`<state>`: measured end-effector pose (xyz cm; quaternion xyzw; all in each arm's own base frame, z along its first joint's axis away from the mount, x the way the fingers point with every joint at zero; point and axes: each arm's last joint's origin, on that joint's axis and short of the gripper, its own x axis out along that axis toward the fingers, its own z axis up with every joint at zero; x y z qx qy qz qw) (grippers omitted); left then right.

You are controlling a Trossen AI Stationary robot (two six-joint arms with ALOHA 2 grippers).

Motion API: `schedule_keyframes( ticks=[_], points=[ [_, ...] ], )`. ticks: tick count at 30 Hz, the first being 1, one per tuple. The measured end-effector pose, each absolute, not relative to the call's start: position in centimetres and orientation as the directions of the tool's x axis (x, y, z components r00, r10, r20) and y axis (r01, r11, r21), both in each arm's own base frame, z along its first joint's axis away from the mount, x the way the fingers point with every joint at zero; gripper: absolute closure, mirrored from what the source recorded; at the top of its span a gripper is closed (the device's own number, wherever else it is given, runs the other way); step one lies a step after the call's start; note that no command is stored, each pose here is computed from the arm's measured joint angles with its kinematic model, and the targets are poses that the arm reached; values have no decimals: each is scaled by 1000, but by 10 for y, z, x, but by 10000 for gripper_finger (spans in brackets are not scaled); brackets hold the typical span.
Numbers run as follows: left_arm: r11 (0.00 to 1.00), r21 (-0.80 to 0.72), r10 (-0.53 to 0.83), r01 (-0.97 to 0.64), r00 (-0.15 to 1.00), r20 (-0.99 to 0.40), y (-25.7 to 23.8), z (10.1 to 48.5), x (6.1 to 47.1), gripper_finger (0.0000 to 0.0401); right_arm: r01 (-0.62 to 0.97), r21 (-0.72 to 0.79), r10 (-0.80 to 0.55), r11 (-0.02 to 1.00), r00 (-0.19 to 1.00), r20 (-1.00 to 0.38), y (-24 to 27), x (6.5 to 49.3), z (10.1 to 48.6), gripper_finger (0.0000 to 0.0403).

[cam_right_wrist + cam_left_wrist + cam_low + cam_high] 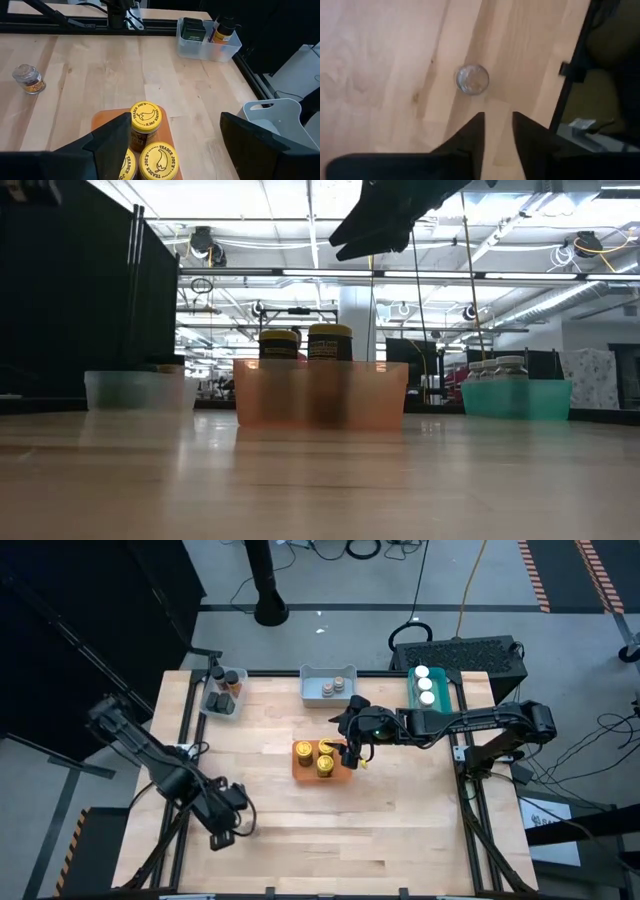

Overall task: Sort spices by type
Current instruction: Put the brown seasoning bottle into the gray bin

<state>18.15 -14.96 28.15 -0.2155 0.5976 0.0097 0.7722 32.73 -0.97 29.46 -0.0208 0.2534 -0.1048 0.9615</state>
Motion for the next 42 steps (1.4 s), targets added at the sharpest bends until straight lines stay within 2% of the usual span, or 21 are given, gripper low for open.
schedule_keyframes(
  ticks=[4,10,15,24,30,36,42],
  points=[
    [916,-287,-231,-281,216,-949,-157,268,189,238,192,-93,-213,977,850,-482,-10,327,295,117],
    [957,-183,-135,-226,212,-968,-167,249,200,139,201,-86,-216,976,836,-503,-10,326,292,117],
    [989,-114,-89,-90,246,-965,-181,233,209,95,204,-82,-216,976,823,-525,-10,325,290,117],
    [1000,9,14,-29,162,-987,-190,198,220,90,203,-83,-216,976,821,-528,-10,325,290,117],
    [1000,5,4,5,180,-984,-194,187,226,93,207,-77,-216,975,821,-528,-10,325,290,117],
    [1000,16,18,-13,163,-987,-189,174,221,129,207,-77,-216,975,820,-530,-10,324,290,117],
    [1000,27,28,-8,164,-986,-188,170,220,187,207,-77,-216,975,820,-531,-10,324,290,117]
  ],
)
